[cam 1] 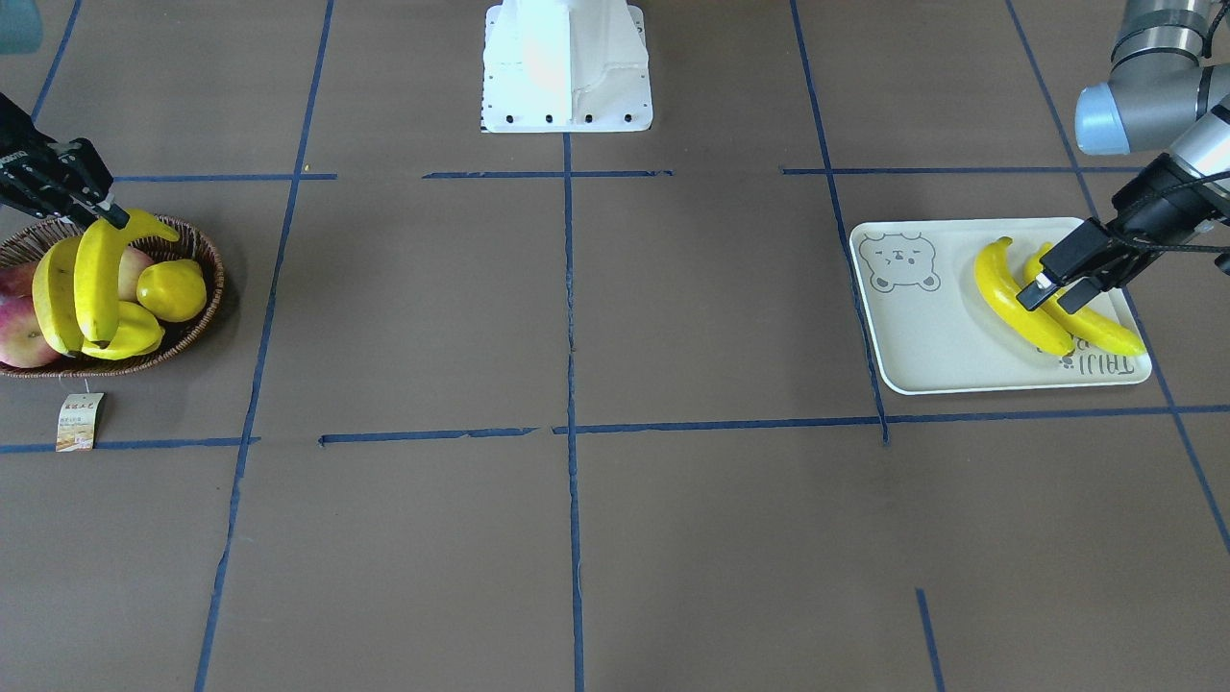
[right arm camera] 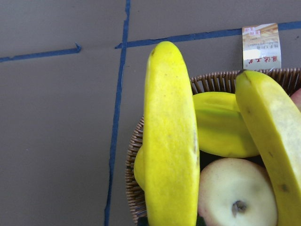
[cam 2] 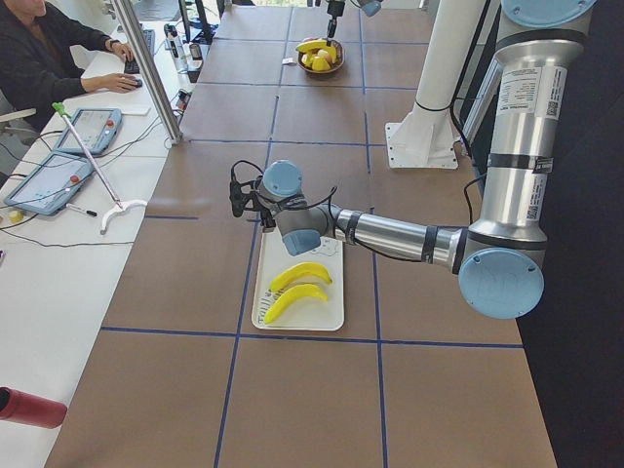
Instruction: Transfer all bananas from basket to plate
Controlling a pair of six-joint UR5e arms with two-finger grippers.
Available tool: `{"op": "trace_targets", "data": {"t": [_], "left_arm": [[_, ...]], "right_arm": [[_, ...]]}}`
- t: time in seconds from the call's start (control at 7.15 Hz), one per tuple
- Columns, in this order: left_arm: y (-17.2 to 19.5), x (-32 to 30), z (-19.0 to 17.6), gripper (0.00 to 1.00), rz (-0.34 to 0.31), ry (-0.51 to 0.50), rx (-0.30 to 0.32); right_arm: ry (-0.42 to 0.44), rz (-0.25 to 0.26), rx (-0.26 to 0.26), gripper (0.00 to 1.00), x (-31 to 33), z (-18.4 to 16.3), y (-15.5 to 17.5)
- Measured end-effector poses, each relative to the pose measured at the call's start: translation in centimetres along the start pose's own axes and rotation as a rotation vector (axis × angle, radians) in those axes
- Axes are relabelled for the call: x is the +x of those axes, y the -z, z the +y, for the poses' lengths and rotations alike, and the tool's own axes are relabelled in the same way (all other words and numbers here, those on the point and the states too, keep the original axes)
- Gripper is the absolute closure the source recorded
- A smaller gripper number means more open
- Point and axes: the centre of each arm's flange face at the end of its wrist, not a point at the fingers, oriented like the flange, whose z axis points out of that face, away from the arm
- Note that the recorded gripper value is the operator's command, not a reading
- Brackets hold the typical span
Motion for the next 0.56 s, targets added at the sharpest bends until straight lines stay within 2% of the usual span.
{"op": "trace_targets", "data": {"t": [0.14,0.28,0.56], "left_arm": [[0.1,0.2,0.0,0.00,0.003,-0.002,0.001],[0.1,0.4,0.1,0.00,0.006,-0.004,0.000],[-0.9,2.9,-0.3,0.00,0.030,0.003,-0.011]], "right_arm": [[-0.019,-0.048,-0.003,1.00,0.0,-0.7,2.6],[-0.019,-0.076,-0.011,1.00,-0.7,-1.4,3.5],[0.018,-0.108,-0.027,0.99,-7.2,-6.4,0.8]]}}
